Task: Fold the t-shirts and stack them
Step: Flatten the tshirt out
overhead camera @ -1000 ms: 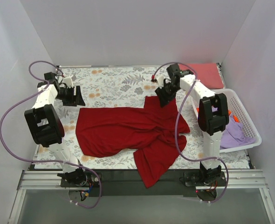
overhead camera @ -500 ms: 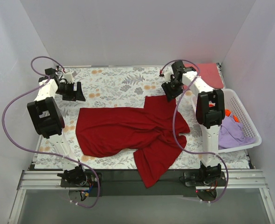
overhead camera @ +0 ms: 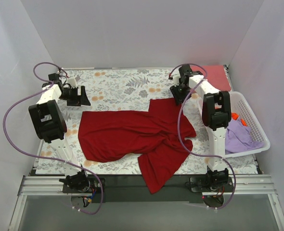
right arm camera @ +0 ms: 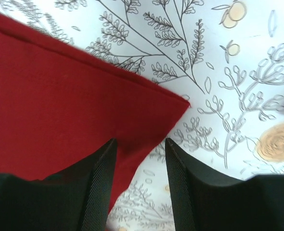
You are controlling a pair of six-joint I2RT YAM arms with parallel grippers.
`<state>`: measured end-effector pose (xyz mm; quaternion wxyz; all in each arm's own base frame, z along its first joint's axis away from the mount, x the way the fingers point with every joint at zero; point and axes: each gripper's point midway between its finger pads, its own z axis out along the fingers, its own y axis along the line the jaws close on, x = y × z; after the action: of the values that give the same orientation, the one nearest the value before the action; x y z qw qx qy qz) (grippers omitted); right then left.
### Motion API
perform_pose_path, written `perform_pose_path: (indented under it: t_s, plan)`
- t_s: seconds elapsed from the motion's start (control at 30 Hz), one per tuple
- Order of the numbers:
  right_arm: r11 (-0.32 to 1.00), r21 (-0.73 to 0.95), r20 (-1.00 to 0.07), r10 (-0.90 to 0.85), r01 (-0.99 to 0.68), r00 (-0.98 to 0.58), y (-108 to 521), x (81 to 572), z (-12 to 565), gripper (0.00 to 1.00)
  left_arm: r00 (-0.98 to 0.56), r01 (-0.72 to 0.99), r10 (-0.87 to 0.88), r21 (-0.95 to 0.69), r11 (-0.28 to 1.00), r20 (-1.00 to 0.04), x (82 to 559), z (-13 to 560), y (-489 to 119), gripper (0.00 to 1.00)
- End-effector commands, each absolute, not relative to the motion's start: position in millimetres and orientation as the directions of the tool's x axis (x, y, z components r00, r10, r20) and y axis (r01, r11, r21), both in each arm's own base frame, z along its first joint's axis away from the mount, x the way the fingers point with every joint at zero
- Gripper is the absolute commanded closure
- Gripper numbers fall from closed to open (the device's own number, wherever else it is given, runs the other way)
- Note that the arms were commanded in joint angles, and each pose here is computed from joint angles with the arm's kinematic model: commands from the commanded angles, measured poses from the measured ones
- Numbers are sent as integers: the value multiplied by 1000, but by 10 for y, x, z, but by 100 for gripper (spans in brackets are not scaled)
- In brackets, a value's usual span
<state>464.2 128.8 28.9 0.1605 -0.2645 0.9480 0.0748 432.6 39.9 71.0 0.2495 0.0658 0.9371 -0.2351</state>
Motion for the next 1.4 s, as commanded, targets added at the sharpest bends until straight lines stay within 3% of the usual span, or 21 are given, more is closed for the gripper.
perform_pose_path:
  t_s: [0.0, 0.13, 0.2, 0.37, 0.43, 0.57, 0.83, 1.37]
  plan:
    - [869, 59, -343, -445, -492, -827, 1277, 4682, 167, 48, -817, 279, 4, -390, 878, -576, 4425, 1004, 357, 21]
    - [866, 76, -340, -443, -494, -830, 1311, 4672, 47, 50, -815, 276, 6, -379, 883, -579, 4413, 995, 369, 20]
    - [863, 90, -328, -445, -497, -833, 1320, 4634, -6, 57, -818, 273, 15, -365, 890, -575, 4402, 965, 395, 20]
    - [843, 110, -333, -467, -526, -819, 1355, 4596, -35, 90, -823, 318, 98, -310, 896, -560, 4338, 821, 476, 20]
    - [835, 107, -347, -477, -540, -807, 1365, 4615, 3, 98, -815, 379, 172, -283, 881, -554, 4321, 759, 505, 23]
    - [820, 118, -369, -487, -559, -792, 1407, 4633, 75, 99, -783, 505, 302, -272, 819, -543, 4355, 602, 524, 32]
    - [779, 167, -403, -505, -604, -763, 1511, 4565, 187, 99, -605, 722, 518, -142, 677, -605, 4381, 534, 459, 39]
    - [731, 185, -463, -525, -656, -715, 1607, 4561, 405, 99, -601, 775, 604, -195, 602, -524, 3948, 202, 330, 50]
